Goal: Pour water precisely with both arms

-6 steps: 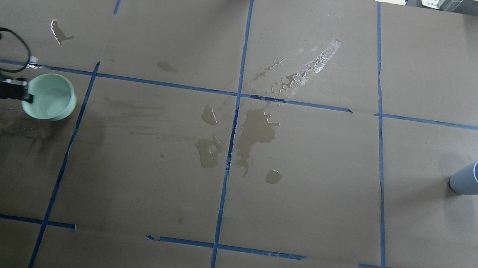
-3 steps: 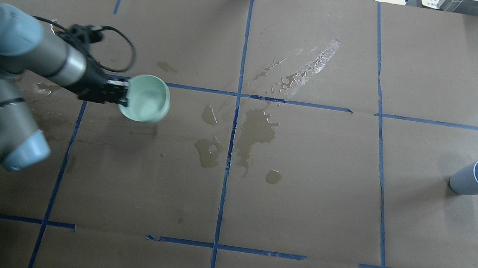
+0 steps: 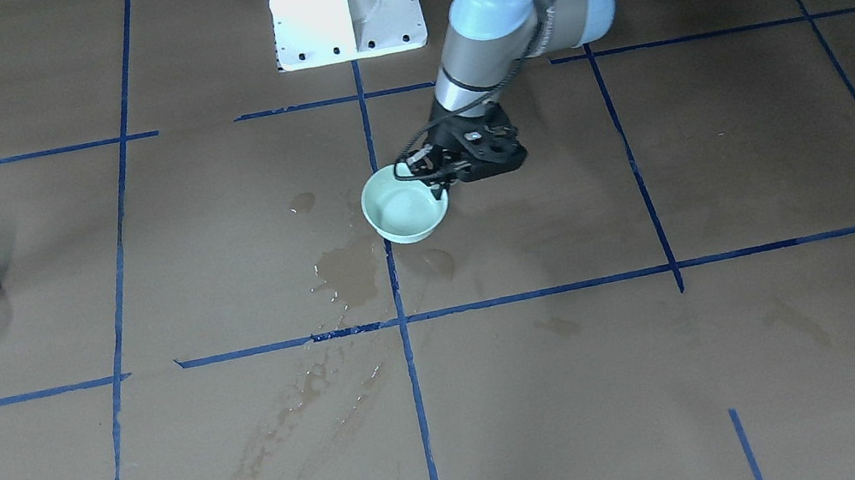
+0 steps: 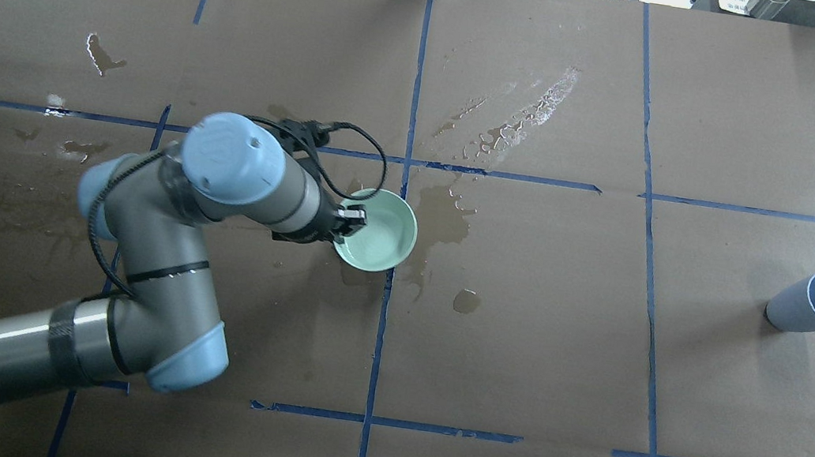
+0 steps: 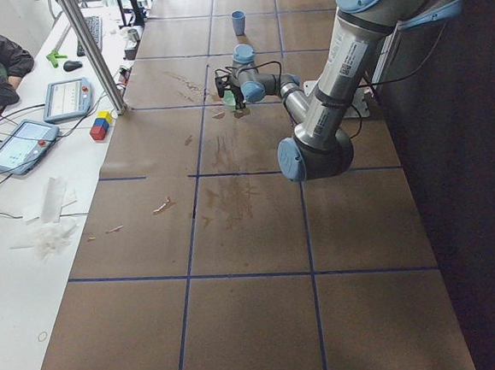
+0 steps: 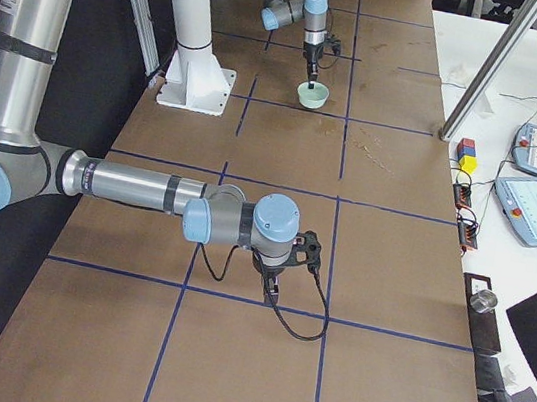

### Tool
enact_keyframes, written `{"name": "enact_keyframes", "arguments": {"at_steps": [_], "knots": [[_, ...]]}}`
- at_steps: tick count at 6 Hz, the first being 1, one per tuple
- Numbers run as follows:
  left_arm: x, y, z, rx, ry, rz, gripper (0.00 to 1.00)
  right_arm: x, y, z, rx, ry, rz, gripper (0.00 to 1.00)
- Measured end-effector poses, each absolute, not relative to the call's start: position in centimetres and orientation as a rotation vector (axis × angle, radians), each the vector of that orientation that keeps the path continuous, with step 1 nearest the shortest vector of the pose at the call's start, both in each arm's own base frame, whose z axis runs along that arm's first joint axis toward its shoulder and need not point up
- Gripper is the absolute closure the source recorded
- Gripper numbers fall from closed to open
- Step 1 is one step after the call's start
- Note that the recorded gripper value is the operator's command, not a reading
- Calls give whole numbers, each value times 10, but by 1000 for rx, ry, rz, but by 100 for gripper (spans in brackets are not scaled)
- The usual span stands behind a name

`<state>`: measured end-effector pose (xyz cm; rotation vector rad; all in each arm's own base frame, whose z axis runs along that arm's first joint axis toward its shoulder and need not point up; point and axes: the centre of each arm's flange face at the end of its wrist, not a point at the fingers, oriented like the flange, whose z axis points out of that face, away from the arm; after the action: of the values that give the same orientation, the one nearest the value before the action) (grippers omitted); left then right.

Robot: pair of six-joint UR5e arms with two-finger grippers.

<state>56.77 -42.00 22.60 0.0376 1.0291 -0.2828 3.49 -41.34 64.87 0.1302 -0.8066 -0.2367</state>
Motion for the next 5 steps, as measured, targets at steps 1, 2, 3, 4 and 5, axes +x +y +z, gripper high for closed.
{"name": "enact_keyframes", "arguments": {"at_steps": [1,2,3,4,5], "knots": [[583,-417,223,40,1014,-285,82,35,-413,649,130,-807,-237,0],[592,-419,223,41,1003,-286,52,35,-413,648,131,-807,-237,0],[596,-421,221,43,998,-285,1,35,-413,648,131,-807,-237,0],[598,-421,220,43,997,-283,0,35,-414,648,132,-807,-237,0],[592,-422,216,46,987,-274,0,35,-414,646,135,-809,-238,0]]}}
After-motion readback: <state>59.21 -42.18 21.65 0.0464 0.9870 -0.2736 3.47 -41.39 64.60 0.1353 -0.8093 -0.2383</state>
